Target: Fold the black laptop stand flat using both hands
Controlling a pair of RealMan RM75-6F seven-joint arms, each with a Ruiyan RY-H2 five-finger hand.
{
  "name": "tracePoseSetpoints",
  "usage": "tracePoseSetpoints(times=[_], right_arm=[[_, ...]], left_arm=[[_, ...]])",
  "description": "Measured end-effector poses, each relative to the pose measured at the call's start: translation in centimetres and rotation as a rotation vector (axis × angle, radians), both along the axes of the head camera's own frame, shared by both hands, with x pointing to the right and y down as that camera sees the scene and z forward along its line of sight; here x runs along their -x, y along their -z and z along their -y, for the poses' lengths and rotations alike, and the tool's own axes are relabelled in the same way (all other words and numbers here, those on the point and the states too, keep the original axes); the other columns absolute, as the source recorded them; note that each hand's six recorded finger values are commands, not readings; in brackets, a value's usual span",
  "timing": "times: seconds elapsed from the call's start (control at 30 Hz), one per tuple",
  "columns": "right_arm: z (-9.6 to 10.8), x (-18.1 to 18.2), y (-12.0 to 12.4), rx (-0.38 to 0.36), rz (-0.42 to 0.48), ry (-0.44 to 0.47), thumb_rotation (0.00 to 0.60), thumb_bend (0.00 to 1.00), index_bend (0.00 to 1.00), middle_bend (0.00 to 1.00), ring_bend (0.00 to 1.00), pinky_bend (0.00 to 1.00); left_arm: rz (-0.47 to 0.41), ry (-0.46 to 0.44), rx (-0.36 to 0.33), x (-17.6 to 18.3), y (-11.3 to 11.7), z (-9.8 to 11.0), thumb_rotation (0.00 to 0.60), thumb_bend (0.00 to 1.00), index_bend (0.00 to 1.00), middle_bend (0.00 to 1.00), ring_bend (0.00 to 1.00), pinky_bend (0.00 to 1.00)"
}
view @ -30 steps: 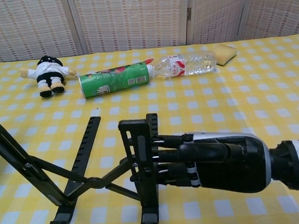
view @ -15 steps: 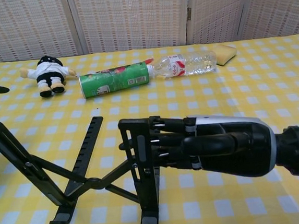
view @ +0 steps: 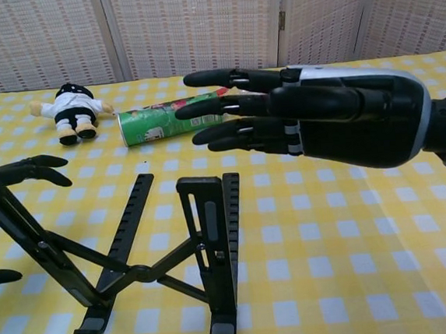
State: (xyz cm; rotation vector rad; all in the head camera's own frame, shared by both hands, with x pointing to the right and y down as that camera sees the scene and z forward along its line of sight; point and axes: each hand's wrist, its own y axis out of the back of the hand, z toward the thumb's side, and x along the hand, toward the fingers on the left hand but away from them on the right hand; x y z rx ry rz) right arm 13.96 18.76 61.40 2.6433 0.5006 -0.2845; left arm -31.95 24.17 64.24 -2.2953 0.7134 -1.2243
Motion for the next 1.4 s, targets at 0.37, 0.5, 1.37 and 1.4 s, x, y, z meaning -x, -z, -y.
tracePoseSetpoints(times=[0.37,0.5,1.37,1.4], right_arm=[[-0.4,-0.2,-0.7,0.02,-0.028,0.001,0.43,0.26,0.0,0.12,0.12,0.0],[-1.6,0.2,-1.6,0.045,-0.053,0.03,0.432,0.26,0.0,0.12,0.12,0.0],[-5.7,1.2,-2.3,0.107,-0.024,0.111,0.433,0.26,0.0,0.12,0.1,0.0],[-5.4,1.2,-2.1,0.1,-0.021,0.103,0.431,0.26,0.0,0.12,0.1,0.0]], left_arm=[[-0.074,-0.025,0.063,-3.0,-1.2,-1.6,0.6,0.19,0.27,0.06,0.0,0.0],[-0.063,-0.041,0.036,-3.8,-1.6,-1.3,0.6,0.19,0.27,0.06,0.0,0.0],[-0.07,-0.029,-0.016,-5.7,-2.2,1.2,0.6,0.2,0.34,0.08,0.0,0.0],[-0.069,-0.036,-0.013,-5.7,-2.2,1.2,0.6,0.21,0.36,0.08,0.0,0.0]])
